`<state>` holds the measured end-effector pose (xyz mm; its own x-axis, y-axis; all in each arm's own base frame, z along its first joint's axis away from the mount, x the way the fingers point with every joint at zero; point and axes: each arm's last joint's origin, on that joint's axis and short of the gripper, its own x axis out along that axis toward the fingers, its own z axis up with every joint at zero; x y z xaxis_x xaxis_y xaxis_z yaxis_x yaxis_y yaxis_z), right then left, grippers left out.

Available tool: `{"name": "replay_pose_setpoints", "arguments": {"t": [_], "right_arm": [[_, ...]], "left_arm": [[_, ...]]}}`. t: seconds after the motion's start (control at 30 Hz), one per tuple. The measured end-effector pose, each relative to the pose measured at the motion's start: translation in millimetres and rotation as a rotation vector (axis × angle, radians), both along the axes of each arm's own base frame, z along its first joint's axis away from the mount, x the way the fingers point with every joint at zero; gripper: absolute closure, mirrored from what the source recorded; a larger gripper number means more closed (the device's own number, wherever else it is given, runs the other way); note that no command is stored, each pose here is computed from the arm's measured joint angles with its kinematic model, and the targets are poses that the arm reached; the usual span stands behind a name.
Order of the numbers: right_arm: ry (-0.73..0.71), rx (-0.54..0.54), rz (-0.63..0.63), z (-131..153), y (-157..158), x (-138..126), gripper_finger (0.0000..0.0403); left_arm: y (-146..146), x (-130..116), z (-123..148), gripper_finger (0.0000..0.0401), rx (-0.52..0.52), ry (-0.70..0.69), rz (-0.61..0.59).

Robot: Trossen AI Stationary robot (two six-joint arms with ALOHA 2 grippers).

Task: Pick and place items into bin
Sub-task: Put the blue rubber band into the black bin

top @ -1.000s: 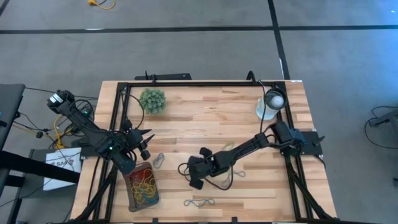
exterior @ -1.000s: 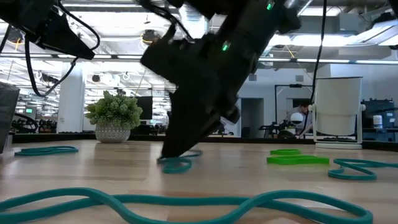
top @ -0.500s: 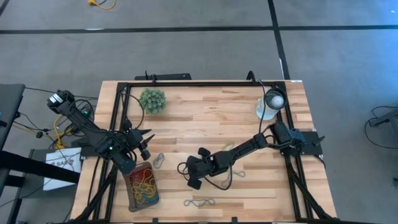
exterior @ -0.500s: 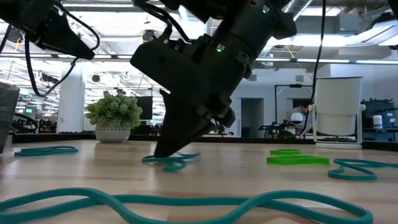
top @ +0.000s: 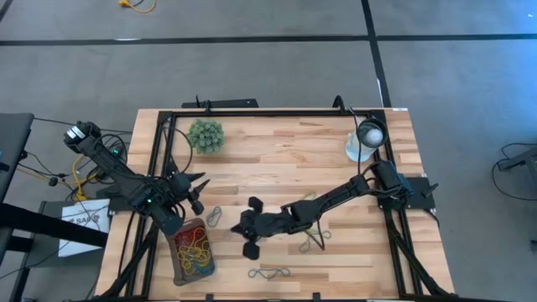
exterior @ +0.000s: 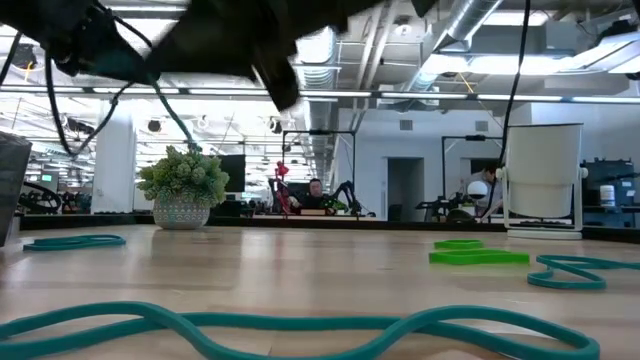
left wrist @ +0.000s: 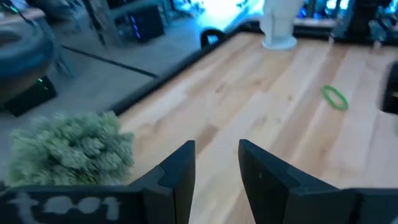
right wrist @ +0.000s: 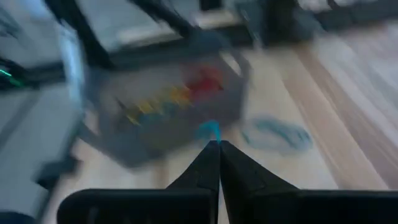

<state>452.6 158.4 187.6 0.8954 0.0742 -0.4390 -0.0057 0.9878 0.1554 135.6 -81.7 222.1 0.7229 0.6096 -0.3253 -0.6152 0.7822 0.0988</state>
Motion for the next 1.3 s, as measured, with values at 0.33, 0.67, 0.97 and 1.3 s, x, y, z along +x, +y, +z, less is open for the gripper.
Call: {"name": "replay_pose_setpoints", "arguments": {"t": [0.33, 0.67, 0.97, 1.3], "right_arm": [[-0.254, 0.034, 0.196, 50.8, 8.1, 17.5, 0.0403], [-0.279, 0.031, 0.258, 68.9, 10.0, 20.7, 0.0403], [-0.135, -0.089, 0.009, 53.9, -20.0, 25.7, 0.0403], [-0.193, -0.077, -0.055, 60.0, -45.7, 34.1, 0.0403]], "left_arm": [[1.6, -0.5, 2.2, 0.0288, 0.069, -0.048, 0.037], [-3.6, 0.7, 6.3, 0.0288, 0.049, -0.048, 0.000], [-32.4, 4.0, 22.4, 0.0288, 0.072, -0.001, -0.264], [-35.3, 4.6, 21.7, 0.0288, 0.033, 0.019, -0.313]]}}
